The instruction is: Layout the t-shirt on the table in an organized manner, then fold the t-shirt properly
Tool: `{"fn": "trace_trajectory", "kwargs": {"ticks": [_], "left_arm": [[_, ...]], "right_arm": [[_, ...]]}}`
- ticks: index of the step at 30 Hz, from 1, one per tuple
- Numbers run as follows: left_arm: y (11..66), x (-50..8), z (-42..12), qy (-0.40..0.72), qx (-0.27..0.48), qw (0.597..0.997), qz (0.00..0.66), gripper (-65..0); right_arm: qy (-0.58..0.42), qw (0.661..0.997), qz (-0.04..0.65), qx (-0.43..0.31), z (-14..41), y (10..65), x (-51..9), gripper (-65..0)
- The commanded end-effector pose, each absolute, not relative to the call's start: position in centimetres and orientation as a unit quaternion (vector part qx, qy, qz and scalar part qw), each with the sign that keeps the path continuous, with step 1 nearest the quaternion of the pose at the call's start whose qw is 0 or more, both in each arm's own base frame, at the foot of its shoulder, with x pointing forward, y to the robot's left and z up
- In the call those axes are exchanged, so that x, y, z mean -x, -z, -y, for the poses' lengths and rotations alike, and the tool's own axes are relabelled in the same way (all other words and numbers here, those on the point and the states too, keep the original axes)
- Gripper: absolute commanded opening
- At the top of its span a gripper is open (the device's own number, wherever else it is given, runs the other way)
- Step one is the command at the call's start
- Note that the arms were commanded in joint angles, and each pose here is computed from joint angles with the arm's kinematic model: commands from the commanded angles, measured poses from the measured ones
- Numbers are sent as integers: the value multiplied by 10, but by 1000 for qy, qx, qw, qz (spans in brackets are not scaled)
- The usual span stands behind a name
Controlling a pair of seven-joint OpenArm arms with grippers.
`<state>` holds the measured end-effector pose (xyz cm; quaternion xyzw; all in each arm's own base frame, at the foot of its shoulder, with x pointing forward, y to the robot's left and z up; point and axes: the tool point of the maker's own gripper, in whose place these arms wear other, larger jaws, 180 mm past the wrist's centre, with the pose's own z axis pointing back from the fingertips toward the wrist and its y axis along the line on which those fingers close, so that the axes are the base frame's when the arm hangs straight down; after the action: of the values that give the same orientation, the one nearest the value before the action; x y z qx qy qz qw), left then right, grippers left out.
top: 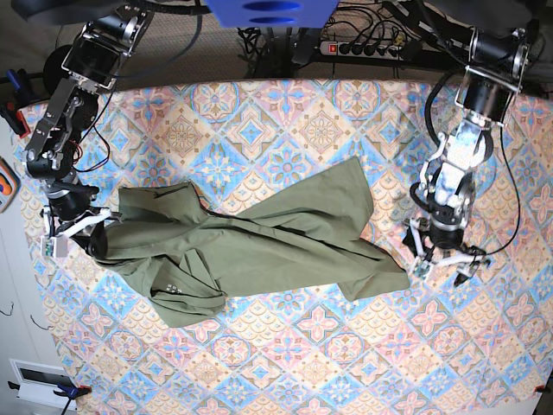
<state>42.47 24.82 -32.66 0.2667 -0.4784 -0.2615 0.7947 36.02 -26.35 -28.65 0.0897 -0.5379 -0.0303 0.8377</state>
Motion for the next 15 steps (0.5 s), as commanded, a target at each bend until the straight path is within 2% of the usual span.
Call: {"fn": "trace_trajectory", "kwargs": {"ticks": [1, 15], "left_arm": [[306, -441, -256, 262, -288, 775, 498, -171], [356, -475, -236, 361, -291, 761, 453, -171]], "right_arm": [[22, 816, 571, -85, 268, 262, -368, -647], [22, 817, 570, -85, 267, 262, -368, -647]]}}
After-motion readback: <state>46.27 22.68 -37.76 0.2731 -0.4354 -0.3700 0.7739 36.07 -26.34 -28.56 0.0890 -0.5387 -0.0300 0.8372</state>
